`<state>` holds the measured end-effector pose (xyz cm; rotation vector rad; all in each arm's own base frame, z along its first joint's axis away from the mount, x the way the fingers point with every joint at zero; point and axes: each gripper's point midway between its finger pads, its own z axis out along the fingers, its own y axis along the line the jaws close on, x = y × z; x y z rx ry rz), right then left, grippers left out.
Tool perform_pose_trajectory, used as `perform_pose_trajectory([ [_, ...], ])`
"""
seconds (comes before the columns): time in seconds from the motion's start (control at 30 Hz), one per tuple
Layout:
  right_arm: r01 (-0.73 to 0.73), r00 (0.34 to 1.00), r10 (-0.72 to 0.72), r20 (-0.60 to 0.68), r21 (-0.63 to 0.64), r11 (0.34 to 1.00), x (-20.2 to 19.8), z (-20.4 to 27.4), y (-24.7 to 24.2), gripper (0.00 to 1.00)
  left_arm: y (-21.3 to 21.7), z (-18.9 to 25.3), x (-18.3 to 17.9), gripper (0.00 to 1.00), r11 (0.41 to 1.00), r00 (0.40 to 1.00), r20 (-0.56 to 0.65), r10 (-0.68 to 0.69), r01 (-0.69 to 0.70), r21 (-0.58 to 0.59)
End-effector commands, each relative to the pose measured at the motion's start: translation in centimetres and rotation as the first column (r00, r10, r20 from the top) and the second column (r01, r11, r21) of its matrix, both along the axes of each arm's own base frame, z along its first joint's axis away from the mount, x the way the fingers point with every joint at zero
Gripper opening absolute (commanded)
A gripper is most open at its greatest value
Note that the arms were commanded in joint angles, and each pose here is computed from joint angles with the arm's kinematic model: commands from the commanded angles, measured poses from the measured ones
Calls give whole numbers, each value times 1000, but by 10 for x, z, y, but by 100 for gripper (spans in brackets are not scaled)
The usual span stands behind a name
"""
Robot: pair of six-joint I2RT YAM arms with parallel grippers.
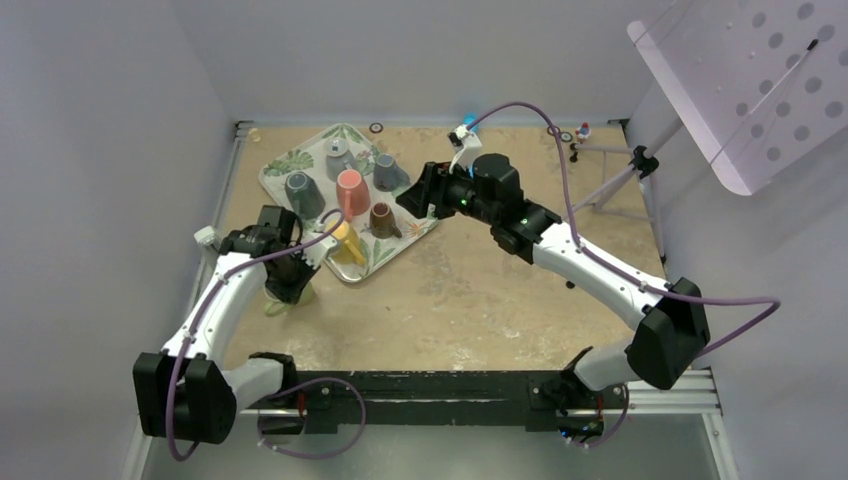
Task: Turn the mug right side up
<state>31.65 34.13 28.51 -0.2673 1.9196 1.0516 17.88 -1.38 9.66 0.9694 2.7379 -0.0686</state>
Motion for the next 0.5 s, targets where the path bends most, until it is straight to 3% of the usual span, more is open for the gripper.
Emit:
perform_pose_trajectory([
  [0.0, 34, 997, -35, 66, 25, 999, 0, 20, -9, 69, 4, -2, 22, 0, 998, 993, 103, -53, 50, 30],
  [0.1, 42, 997, -44, 70, 29, 999, 1, 20, -10, 69, 6, -11, 13, 5, 996, 995, 48, -84, 82, 38],
  [0.33, 43, 995, -45, 86, 30, 999, 4, 27, -8, 69, -7, 14, 6, 48, 988, 989, -6, -150, 150, -36],
  [0.47, 44, 995, -46, 87, 20, 999, 4, 25, -9, 69, -30, 55, 1, 62, 965, 976, 6, -219, 217, -150],
])
